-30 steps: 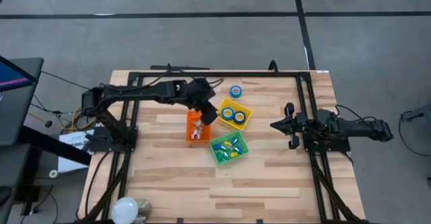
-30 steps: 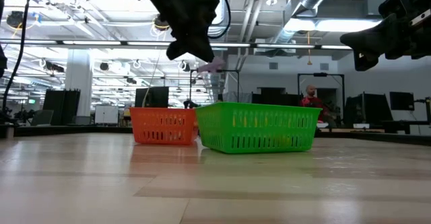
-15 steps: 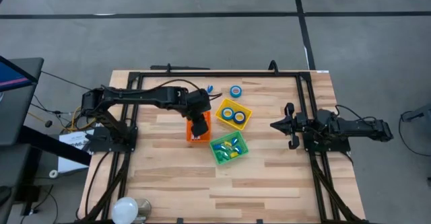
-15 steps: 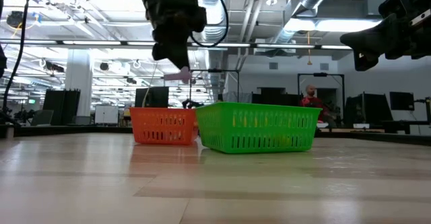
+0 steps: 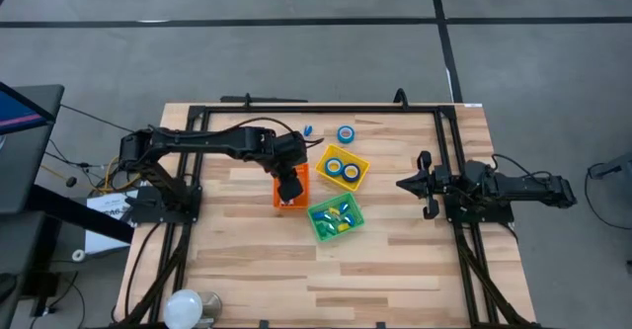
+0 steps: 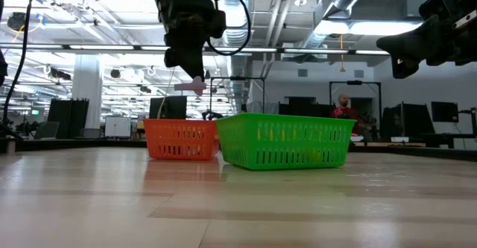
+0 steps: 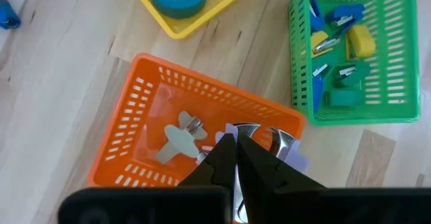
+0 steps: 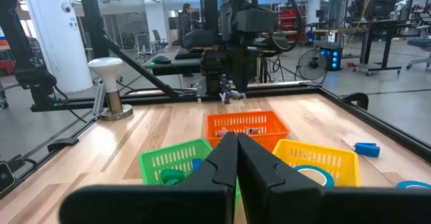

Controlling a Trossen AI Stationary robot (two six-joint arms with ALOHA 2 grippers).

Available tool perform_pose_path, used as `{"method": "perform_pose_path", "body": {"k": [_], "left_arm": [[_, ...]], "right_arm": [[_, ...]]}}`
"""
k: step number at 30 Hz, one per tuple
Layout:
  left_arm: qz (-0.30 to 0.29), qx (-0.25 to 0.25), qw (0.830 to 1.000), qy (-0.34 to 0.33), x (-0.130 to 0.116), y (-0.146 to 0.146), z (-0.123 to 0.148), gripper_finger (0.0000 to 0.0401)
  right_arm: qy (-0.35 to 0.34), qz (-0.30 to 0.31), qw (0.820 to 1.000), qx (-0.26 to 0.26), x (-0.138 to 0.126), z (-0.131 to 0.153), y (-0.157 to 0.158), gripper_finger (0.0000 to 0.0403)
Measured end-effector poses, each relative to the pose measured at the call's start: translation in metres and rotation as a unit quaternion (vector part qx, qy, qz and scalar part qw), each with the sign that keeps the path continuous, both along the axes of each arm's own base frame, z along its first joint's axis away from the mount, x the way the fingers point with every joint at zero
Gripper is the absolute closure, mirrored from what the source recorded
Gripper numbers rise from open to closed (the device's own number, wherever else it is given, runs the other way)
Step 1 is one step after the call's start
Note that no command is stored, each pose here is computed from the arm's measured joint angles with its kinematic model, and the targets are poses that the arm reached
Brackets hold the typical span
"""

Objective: Pick and place Stapler, Stapler remover, tape
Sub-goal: Put the purple stapler remover into the orange bin, then put the blue stapler into the green bin

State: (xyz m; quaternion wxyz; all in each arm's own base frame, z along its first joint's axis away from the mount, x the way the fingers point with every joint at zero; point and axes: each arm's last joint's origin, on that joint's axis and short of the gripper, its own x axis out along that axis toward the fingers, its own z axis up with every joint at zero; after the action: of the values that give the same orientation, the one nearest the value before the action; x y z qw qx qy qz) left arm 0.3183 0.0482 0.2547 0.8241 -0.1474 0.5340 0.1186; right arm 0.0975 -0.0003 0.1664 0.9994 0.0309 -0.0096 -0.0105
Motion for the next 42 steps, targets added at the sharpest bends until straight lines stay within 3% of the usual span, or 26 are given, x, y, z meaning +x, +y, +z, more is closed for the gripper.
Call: {"method": "perform_pose_path", "body": {"k": [6, 9, 20, 27, 36, 39, 42], "left_arm": [[-0.003, 0.001, 1.0, 0.001, 0.0, 0.0, 0.0, 0.0397], [-0.032, 0.013, 0.999, 0.003, 0.0, 0.0, 0.0, 0.0385], [-0.035, 0.017, 0.999, 0.006, -0.001, 0.0, 0.0, 0.0257], [-0.022, 0.023, 0.999, 0.004, -0.001, 0.007, 0.0, 0.0217], [0.067, 0.054, 0.996, -0.006, -0.003, 0.029, 0.001, 0.0199], [0.13, 0.047, 0.99, -0.017, -0.004, 0.038, 0.002, 0.0187], [0.156, 0.045, 0.986, -0.029, -0.004, 0.046, 0.003, 0.0165]], "right_arm": [[0.0, 0.0, 1.0, 0.0, 0.0, 0.0, 0.0, 0.0402], [0.0, 0.0, 1.0, 0.0, 0.0, 0.0, 0.0, 0.0402], [0.0, 0.0, 1.0, 0.0, 0.0, 0.0, 0.0, 0.0402], [0.0, 0.0, 1.0, 0.0, 0.0, 0.0, 0.0, 0.0402], [0.0, 0.0, 1.0, 0.0, 0.0, 0.0, 0.0, 0.0402], [0.0, 0.0, 1.0, 0.0, 0.0, 0.0, 0.0, 0.0402], [0.0, 0.0, 1.0, 0.0, 0.0, 0.0, 0.0, 0.0402]]}}
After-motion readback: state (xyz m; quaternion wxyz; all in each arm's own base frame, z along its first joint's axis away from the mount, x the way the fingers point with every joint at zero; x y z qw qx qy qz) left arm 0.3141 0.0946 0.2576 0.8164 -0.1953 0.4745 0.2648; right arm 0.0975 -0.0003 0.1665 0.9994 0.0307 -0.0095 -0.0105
